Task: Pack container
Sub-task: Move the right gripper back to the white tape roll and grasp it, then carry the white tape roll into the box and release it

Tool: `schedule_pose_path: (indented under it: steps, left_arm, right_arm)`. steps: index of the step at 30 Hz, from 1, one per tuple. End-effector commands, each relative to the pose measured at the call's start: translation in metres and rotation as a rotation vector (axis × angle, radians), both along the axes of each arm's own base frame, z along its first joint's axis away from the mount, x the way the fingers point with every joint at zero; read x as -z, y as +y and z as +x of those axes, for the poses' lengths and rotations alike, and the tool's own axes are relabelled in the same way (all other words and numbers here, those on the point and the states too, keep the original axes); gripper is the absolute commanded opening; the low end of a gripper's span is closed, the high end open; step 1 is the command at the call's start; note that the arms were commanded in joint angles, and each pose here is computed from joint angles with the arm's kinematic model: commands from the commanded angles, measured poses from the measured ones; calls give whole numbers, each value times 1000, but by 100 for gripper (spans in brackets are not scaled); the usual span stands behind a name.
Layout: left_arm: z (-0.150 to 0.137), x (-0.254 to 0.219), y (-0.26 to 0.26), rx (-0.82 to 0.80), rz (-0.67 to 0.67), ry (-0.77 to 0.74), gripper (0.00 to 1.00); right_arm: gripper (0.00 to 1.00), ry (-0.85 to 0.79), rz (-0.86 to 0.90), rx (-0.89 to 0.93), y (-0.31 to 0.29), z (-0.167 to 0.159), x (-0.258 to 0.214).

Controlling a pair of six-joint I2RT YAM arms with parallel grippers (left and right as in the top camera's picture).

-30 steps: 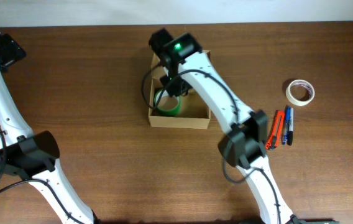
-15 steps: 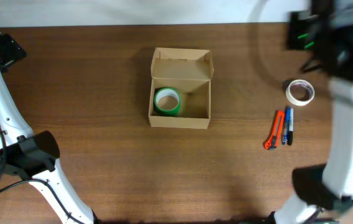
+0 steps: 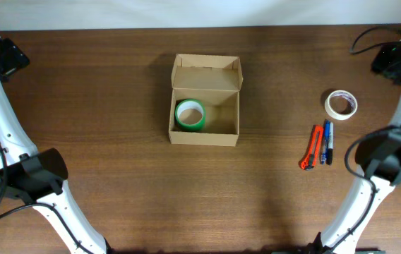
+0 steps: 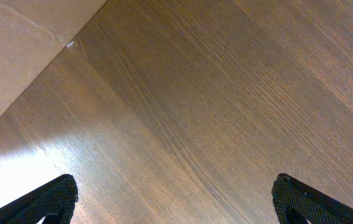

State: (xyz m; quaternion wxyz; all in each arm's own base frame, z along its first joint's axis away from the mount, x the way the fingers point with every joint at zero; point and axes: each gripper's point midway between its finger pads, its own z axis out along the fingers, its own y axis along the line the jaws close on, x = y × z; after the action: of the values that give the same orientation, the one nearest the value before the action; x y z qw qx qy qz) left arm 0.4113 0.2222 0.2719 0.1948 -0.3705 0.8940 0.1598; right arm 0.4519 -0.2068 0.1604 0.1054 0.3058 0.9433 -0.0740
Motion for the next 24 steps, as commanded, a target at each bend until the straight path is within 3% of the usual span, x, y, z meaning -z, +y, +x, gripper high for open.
schedule_pose_path:
  steps: [1,6,24]
  left_arm:
    - [-5,-10,0,-16,-1,-30,100]
    - [-5,-10,0,-16,-1,-30,100]
    - [-5,-10,0,-16,-1,-30,100]
  right_arm:
    - [47,65,74,-2,11,6,42]
    - [47,151,106,-11,12,3,82]
    - [47,270,175,-54,1,-22,150]
